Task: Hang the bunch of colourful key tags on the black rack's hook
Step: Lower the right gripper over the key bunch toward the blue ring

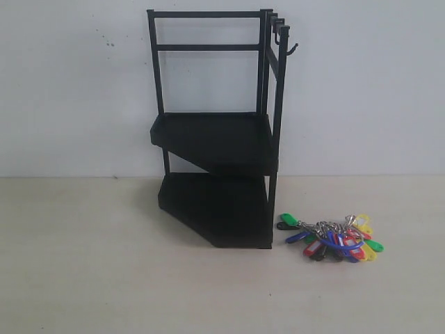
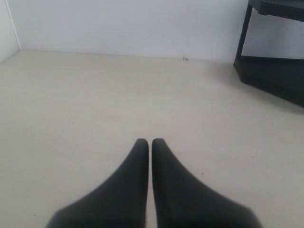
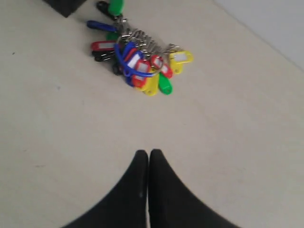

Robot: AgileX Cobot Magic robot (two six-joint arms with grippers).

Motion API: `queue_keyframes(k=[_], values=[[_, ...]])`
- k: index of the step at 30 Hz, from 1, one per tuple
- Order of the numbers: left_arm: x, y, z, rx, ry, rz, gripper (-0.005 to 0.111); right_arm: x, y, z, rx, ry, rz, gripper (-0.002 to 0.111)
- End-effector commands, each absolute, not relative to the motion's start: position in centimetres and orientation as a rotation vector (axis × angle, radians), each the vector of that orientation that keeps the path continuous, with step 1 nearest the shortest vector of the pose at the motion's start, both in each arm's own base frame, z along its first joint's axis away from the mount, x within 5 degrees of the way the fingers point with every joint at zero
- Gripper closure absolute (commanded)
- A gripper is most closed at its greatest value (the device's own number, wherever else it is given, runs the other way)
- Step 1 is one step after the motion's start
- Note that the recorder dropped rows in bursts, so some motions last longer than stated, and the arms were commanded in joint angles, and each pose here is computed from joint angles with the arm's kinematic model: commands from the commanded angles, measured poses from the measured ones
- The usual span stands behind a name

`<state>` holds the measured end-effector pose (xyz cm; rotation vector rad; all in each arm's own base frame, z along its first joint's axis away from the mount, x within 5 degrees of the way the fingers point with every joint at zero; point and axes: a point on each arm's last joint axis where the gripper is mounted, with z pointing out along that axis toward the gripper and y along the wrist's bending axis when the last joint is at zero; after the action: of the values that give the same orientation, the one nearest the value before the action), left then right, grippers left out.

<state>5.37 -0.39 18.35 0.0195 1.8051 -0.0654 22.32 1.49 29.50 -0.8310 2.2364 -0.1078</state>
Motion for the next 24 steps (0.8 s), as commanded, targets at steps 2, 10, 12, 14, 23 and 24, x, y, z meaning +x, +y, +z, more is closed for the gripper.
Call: queue_keyframes(k=[2,10,12,14,23,24], values=[[5.4,-0.4,18.5,0.011,1.794,-0.069,0.102,26.5,3.7,27.1,-1.142,2.275,0.012,0.108],[5.4,-0.4,18.5,0.011,1.794,-0.069,0.102,31.1,8.8,24.4,-1.56,2.212,-0.19,0.108],[5.4,-0.4,18.5,0.011,1.794,-0.069,0.102,32.2,9.2,23.7,-1.644,2.209,-0.261,0.108],[5.4,-0.4,18.5,0.011,1.794,-0.069,0.102,33.4,9.1,22.9,-1.708,2.207,-0.319,0.108],[5.4,-0.4,18.5,0.011,1.794,-0.069,0.102,37.5,10.5,17.6,-1.858,2.294,-0.385,0.086],[5.4,-0.4,18.5,0.011,1.794,-0.069,0.102,37.6,11.5,16.7,-1.908,2.248,-0.405,0.071]])
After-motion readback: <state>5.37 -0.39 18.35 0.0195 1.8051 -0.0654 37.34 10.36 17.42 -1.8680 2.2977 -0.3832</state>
